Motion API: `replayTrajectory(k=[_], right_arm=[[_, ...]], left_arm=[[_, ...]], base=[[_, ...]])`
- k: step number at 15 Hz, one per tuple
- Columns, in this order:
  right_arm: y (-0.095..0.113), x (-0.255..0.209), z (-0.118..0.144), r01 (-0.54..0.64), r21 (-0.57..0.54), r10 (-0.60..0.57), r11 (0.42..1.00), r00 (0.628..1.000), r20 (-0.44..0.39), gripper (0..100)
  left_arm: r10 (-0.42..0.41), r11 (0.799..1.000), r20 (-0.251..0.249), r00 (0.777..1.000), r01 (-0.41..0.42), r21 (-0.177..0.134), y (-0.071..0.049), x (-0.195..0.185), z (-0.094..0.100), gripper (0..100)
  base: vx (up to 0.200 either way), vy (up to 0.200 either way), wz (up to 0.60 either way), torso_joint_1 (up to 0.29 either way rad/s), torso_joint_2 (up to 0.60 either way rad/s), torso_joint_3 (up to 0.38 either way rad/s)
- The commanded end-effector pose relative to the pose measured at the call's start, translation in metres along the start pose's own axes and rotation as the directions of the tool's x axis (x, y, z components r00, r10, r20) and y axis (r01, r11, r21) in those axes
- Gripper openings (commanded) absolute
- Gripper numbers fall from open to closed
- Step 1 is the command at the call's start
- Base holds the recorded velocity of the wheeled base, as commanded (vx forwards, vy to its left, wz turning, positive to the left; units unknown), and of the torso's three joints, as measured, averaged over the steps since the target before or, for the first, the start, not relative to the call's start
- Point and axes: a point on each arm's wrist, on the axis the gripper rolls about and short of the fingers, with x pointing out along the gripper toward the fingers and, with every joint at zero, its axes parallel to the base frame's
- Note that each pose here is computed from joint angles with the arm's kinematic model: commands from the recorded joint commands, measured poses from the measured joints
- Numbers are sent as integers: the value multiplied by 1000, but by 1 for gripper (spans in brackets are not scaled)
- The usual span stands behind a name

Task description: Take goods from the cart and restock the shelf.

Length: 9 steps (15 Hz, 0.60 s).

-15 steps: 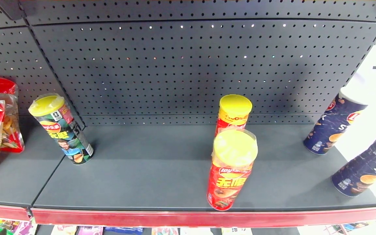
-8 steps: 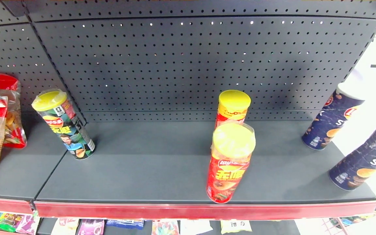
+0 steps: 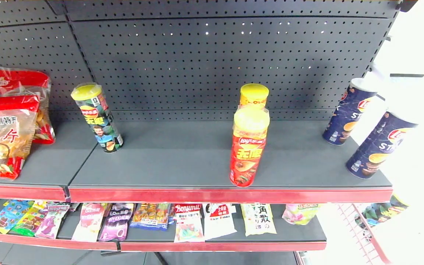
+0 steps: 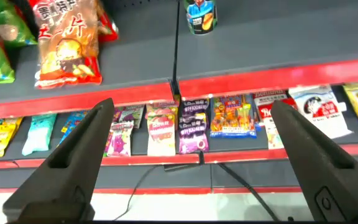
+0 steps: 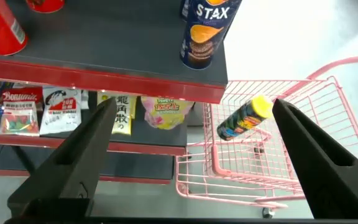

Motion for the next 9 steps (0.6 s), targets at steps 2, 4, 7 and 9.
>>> replayTrajectory(k=[2, 4, 7, 9], right_arm=[[0, -2, -1, 3, -3, -3, 1000, 1000, 10, 100], [1, -4, -4, 5, -3, -5, 1000, 1000, 12, 100], [1, -4, -6, 3, -3, -3, 1000, 1000, 10, 100], [1, -3, -6, 2, -3, -2, 1000, 1000, 5, 100]], left_arm=[[-1, 1000, -6, 1000, 1, 0, 0, 1, 0, 100], [-3, 1000, -6, 1000, 3, 16, 0, 1, -1, 100], [-1, 1000, 9, 1000, 1, 29, 0, -2, -3, 100], [1, 999, 18, 1000, -1, 38, 0, -4, -5, 100]], base=[[0, -200, 0, 3, -5, -5], [0, -200, 0, 10, 0, 0], [0, -200, 0, 4, 7, -1], [0, -200, 0, -5, 7, 0]])
